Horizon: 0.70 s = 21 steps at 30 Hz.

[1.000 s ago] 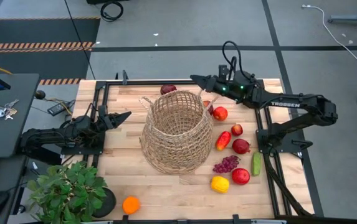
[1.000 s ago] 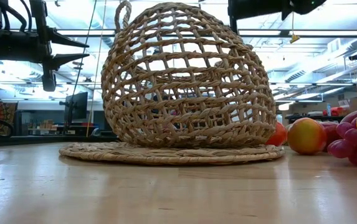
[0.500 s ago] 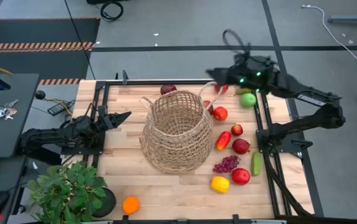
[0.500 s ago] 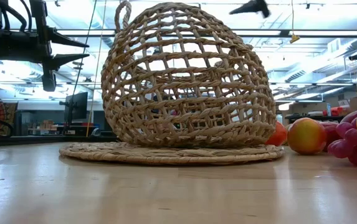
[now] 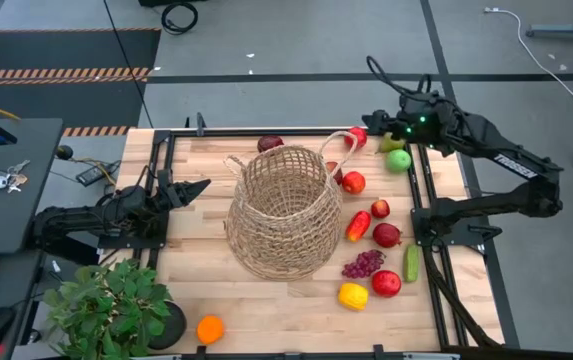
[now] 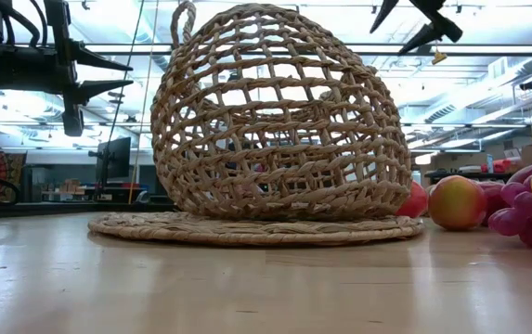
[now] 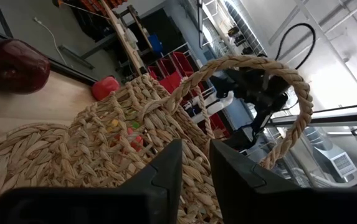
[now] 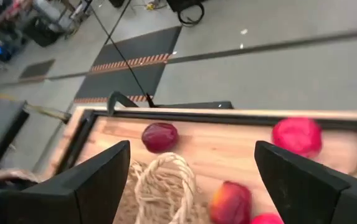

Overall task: Build produce basket
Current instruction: Put the mango into the basket

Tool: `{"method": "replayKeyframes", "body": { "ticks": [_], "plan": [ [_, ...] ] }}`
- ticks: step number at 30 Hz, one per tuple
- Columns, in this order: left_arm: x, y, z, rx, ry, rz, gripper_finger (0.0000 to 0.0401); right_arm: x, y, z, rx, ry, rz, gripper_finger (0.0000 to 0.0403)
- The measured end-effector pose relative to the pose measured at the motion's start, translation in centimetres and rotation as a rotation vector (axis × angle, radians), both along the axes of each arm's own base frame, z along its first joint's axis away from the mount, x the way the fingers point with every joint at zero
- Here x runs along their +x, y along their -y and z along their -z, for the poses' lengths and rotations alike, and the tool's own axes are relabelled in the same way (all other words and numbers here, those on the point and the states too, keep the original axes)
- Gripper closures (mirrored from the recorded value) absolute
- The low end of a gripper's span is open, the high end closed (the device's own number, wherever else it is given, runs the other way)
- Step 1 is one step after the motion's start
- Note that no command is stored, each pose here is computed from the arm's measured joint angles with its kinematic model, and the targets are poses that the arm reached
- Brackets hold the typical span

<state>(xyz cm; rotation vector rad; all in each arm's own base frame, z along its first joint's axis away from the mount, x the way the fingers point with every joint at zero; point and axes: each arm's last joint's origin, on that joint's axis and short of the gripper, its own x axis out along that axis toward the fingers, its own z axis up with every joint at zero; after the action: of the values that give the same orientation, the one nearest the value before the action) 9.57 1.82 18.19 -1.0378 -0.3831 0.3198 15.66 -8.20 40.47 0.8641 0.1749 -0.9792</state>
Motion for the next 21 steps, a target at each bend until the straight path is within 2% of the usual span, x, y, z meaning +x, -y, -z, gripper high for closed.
{"method": "replayKeyframes", "body": {
  "ticks": [4, 7, 11, 15, 21],
  "plan": [
    [0.0, 0.0, 0.0, 0.000, 0.000, 0.000, 0.0310, 0.5, 0.0, 0.3, 0.124, 0.085, 0.024, 0.0054],
    [0.0, 0.0, 0.0, 0.000, 0.000, 0.000, 0.0313, 0.5, 0.3, 0.9, 0.184, 0.069, 0.070, 0.0054],
    [0.0, 0.0, 0.0, 0.000, 0.000, 0.000, 0.0313, 0.5, 1.2, 2.8, 0.282, -0.105, 0.109, 0.0054],
    [0.0, 0.0, 0.0, 0.000, 0.000, 0.000, 0.0310, 0.1, 2.6, 4.5, 0.330, -0.323, 0.126, 0.0054],
    [0.0, 0.0, 0.0, 0.000, 0.000, 0.000, 0.0315, -0.8, 5.9, 5.7, 0.350, -0.450, 0.122, 0.0054]
  ]
}}
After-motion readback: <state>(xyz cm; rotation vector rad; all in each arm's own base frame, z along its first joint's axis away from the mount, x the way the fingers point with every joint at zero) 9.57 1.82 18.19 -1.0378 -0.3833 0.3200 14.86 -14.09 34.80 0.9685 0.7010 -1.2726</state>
